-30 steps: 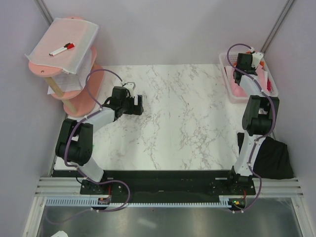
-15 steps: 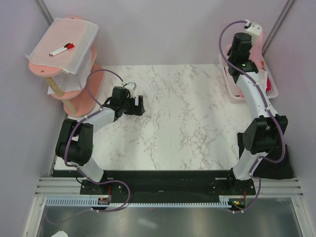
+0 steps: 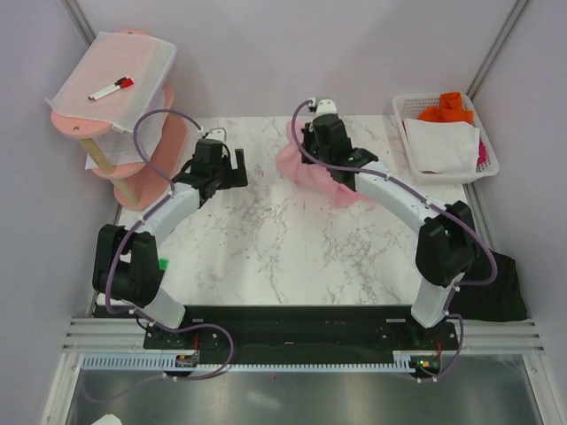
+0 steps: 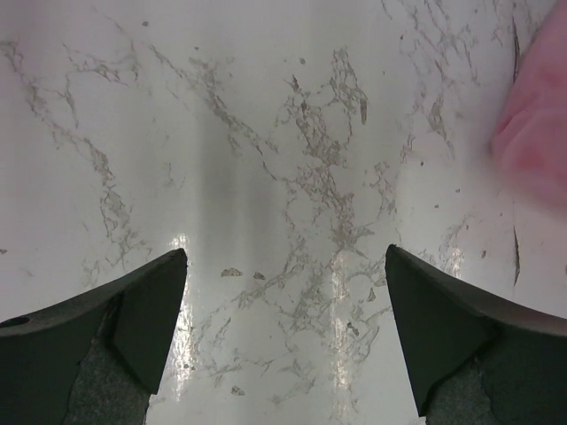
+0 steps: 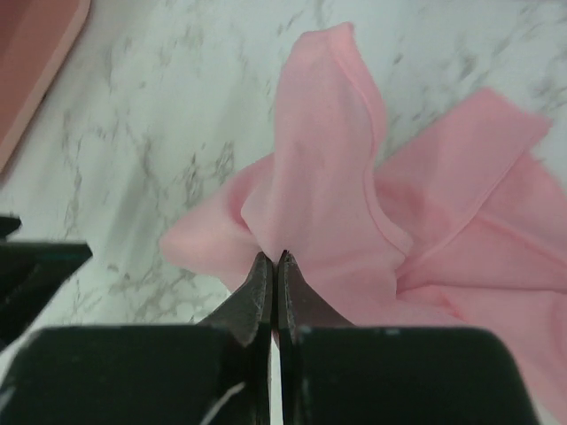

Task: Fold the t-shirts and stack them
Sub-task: Move the tshirt to the center of the board, then flatten out the tshirt

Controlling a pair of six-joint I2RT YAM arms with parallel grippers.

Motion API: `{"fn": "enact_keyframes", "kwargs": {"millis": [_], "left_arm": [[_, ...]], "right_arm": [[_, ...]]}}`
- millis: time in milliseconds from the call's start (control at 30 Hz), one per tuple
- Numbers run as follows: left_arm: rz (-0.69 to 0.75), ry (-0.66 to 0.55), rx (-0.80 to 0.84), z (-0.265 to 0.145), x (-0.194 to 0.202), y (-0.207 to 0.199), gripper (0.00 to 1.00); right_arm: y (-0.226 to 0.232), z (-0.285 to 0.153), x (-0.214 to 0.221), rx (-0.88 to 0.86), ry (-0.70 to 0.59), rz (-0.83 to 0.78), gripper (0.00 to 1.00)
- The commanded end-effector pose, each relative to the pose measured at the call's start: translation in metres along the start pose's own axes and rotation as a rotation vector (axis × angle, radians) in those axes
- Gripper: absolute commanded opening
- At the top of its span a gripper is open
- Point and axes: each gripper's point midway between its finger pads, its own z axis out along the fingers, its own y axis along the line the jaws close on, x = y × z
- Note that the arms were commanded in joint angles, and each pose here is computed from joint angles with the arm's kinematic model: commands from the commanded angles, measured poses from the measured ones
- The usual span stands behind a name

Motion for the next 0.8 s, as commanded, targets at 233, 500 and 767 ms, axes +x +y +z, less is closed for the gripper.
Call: {"fn": "enact_keyframes", "kwargs": {"millis": [233, 500, 767], "left_arm": [[-0.083, -0.055, -0.083, -0.029, -0.031, 0.010, 1.00], [-0.065, 0.046, 0.014, -0.006, -0.009, -0.008, 1.00], [-0.047, 0.209, 0.251, 0.028, 0.022, -0.062, 1.00]], "right_arm": [[0.161, -0.003, 0.149, -0.454, 0.302, 0.023, 0.53], [0.091, -0.004, 0.078, -0.226, 0.102, 0.008, 0.98], [-0.016, 0.033, 0.079, -0.042, 0.161, 0.129, 0.97]]}}
